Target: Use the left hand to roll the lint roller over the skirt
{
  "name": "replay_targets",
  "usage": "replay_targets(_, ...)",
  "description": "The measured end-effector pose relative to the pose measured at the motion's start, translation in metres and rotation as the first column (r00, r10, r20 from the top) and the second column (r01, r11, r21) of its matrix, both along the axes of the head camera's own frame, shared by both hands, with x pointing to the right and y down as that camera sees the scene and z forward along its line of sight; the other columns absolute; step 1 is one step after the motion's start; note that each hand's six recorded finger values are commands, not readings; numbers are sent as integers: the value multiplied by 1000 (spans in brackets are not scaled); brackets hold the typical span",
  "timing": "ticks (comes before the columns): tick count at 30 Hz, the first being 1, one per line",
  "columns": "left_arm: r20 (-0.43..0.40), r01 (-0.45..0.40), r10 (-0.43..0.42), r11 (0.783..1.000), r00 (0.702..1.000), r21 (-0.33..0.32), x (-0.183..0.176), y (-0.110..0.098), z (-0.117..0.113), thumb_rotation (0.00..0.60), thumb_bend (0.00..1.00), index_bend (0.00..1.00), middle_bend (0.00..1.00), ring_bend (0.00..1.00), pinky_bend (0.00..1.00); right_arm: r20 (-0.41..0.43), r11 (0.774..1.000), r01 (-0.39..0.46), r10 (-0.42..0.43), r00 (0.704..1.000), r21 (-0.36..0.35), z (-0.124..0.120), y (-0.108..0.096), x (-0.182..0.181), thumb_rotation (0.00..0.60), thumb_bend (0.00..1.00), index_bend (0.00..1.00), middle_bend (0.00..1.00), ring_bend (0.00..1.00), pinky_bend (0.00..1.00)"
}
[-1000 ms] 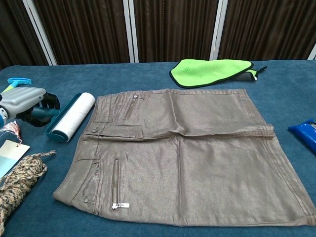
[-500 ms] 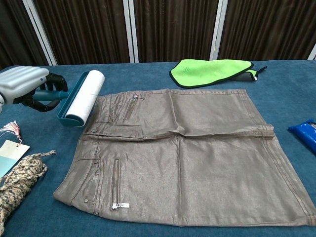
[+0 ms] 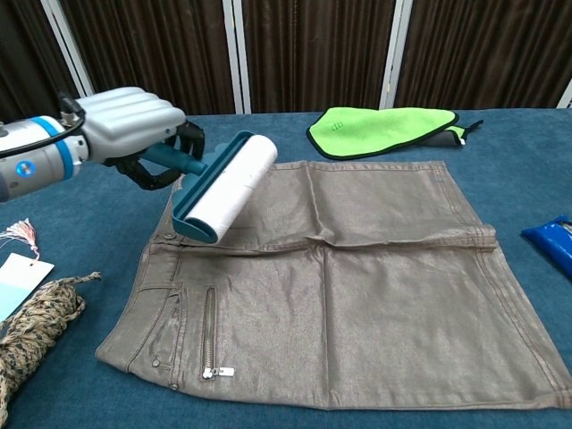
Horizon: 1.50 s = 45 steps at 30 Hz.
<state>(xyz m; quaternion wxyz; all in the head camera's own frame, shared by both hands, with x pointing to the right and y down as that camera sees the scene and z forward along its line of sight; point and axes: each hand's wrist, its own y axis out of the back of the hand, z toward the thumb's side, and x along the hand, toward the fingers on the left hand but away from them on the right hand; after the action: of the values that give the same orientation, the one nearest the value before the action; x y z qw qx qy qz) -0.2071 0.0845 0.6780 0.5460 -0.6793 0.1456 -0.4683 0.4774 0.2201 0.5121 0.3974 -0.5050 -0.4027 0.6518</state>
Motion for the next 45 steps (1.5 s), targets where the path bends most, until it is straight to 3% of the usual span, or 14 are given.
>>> replay_targets(6, 65, -91, 93, 996, 994, -20, 52, 3, -1, 600, 890, 687, 516, 411, 487, 3, 1000, -18, 18, 1000, 3, -1, -3, 5, 600, 0, 0, 0, 0, 0)
replay_targets(12, 97, -161, 166, 985, 981, -56, 97, 20, 4, 600, 893, 690, 518, 411, 486, 5, 1000, -17, 17, 1000, 1, -1, -4, 6, 600, 0, 0, 0, 0, 0)
replay_targets(19, 122, -213, 222, 974, 967, -82, 120, 42, 16, 600, 905, 710, 529, 415, 491, 4, 1000, -12, 12, 1000, -1, -1, -4, 5, 600, 0, 0, 0, 0, 0)
replay_targets(32, 270, -209, 219, 976, 937, -66, 86, 28, 28, 600, 925, 721, 535, 418, 493, 6, 1000, -9, 9, 1000, -3, 0, -3, 3, 600, 0, 0, 0, 0, 0)
replay_targets(45, 403, -87, 110, 993, 908, -75, -2, -1, 33, 600, 926, 721, 534, 419, 494, 7, 1000, 6, -6, 1000, -1, -1, -3, -2, 600, 0, 0, 0, 0, 0)
